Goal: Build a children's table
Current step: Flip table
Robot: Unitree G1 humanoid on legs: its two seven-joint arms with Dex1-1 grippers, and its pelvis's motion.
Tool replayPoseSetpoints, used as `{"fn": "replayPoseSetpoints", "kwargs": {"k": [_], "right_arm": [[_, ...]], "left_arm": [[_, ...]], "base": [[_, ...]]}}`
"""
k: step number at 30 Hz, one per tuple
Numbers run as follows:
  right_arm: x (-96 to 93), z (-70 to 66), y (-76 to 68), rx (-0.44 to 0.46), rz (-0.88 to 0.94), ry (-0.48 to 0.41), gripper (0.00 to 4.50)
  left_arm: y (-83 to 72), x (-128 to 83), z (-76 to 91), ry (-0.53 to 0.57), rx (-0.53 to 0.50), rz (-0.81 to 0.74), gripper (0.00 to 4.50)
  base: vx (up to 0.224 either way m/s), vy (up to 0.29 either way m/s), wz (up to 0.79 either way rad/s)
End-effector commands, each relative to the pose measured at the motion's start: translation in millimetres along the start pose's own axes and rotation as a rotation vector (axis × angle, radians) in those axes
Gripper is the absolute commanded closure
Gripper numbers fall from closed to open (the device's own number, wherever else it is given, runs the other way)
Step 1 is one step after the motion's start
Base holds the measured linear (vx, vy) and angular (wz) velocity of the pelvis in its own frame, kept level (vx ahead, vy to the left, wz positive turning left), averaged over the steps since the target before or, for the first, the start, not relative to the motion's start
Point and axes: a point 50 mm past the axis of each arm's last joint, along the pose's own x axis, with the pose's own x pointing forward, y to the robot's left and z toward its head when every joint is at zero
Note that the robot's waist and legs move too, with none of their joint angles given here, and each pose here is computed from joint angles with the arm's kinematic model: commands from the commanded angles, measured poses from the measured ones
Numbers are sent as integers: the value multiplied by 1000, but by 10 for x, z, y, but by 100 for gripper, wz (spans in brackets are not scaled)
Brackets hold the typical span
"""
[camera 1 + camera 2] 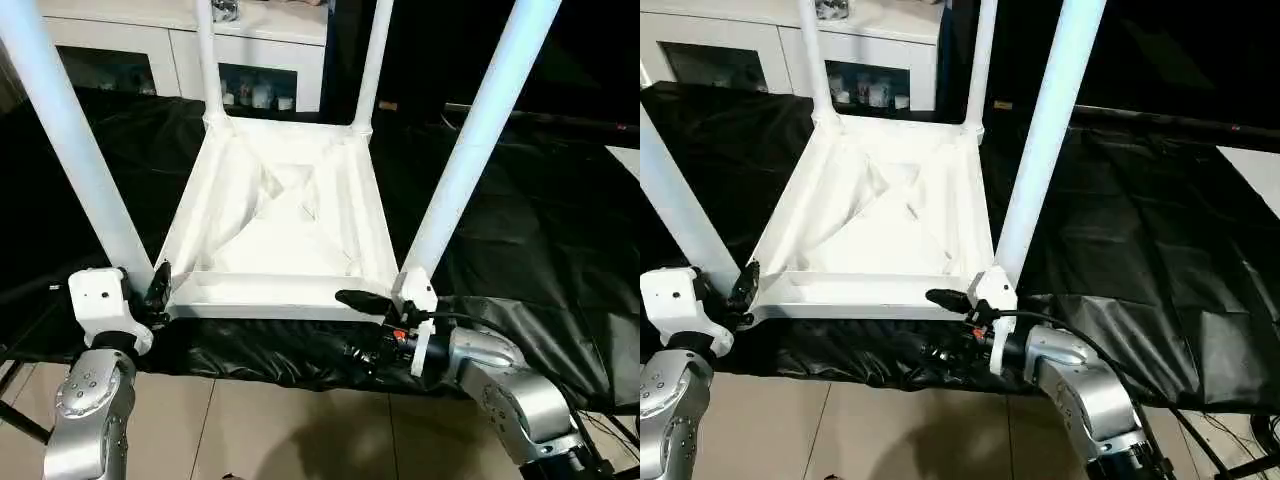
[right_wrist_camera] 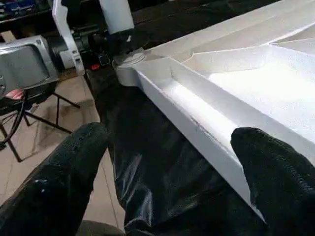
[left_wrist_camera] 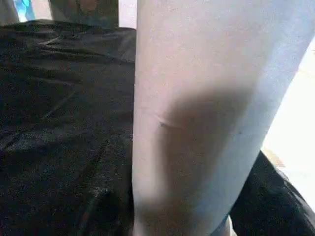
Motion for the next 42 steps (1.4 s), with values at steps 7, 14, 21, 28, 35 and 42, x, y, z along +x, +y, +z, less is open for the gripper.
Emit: {"fn": "replayPoseSetpoints", "kwargs": {"k": [7, 14, 21, 28, 35, 42], "right_arm": [[77, 29, 87, -4, 89, -4, 0], [71, 40, 53, 23, 48, -6, 0], [106, -6, -238, 160, -251, -80, 0], [167, 82, -280, 294, -283, -228, 0], [241, 250, -288, 386, -220, -391, 0], [264, 218, -549, 478, -387, -411, 0]], "left_arm": [[-398, -45, -67, 51, -397, -16, 226], [-644, -12, 48, 37, -539, -86, 229], [-809, 0, 127, 43, -570, -137, 233], [-879, -4, 144, 56, -591, -153, 233], [-918, 6, 155, 59, -563, -167, 233], [-978, 10, 184, 67, -506, -227, 233]], "base": [[0, 0, 0], [0, 0, 0], [0, 0, 0], [0, 0, 0], [0, 0, 0], [0, 0, 0]]}}
